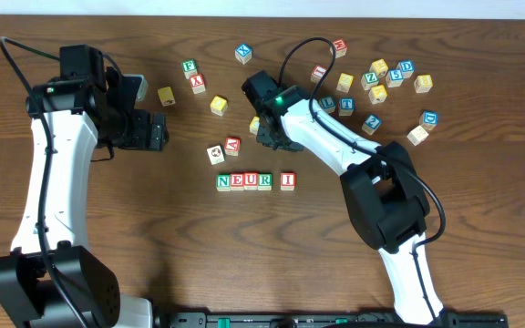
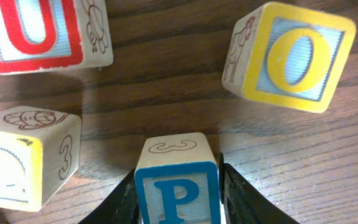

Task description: Spell out NEURIPS

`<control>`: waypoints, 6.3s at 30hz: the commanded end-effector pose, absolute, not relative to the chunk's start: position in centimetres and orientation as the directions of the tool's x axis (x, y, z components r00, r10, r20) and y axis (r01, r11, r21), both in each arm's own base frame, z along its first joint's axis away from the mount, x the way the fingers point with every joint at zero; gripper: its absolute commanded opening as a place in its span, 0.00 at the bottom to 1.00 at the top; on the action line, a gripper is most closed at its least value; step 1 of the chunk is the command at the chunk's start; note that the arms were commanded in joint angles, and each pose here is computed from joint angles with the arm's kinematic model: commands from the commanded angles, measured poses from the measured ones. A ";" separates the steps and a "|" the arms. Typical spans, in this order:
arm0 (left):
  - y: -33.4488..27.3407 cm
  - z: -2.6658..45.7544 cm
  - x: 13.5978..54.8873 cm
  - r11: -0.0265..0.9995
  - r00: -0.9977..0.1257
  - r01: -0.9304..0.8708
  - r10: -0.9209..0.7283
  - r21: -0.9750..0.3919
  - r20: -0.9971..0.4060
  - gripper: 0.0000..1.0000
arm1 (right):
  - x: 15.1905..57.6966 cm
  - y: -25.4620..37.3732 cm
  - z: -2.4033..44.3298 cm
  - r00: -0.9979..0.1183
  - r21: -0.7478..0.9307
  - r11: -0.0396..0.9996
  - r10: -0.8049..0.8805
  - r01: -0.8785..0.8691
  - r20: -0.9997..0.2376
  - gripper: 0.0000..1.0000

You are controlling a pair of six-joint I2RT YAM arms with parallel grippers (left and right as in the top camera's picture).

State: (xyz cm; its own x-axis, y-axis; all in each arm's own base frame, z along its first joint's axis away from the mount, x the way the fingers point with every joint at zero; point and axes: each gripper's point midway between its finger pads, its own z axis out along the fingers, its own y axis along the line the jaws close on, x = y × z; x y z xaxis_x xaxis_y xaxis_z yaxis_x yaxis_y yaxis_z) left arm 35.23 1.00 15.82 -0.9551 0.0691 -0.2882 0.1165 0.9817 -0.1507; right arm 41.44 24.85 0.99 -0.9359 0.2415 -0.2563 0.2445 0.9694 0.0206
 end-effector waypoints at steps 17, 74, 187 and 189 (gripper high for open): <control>0.8 17.0 35.5 0.979 -0.944 0.136 0.083 -0.150 -0.320 0.95 | 42.1 23.8 0.5 -0.936 -0.006 0.972 0.225 0.236 -0.271 0.16; 0.8 16.9 35.5 0.979 -0.944 0.136 0.083 -0.150 -0.320 0.95 | 33.5 18.3 10.9 -0.951 0.047 0.996 0.087 0.076 -0.298 0.15; 0.8 16.9 35.5 0.979 -0.944 0.136 0.083 -0.149 -0.320 0.95 | 30.1 22.3 2.2 -0.947 0.116 0.993 0.004 -0.036 -0.321 0.27; 0.8 16.9 35.5 0.979 -0.944 0.136 0.083 -0.150 -0.319 0.95 | 30.1 22.3 2.2 -0.947 0.116 0.993 0.003 -0.036 -0.321 0.27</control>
State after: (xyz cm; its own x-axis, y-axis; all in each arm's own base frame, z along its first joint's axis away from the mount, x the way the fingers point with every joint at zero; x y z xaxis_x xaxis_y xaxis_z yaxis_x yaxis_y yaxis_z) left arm 35.23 1.00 15.82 -0.9551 0.0691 -0.2882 0.1165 0.9817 -0.1507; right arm 30.67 22.33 2.86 -0.9427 0.0316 -0.3322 -0.0138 0.9909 0.1335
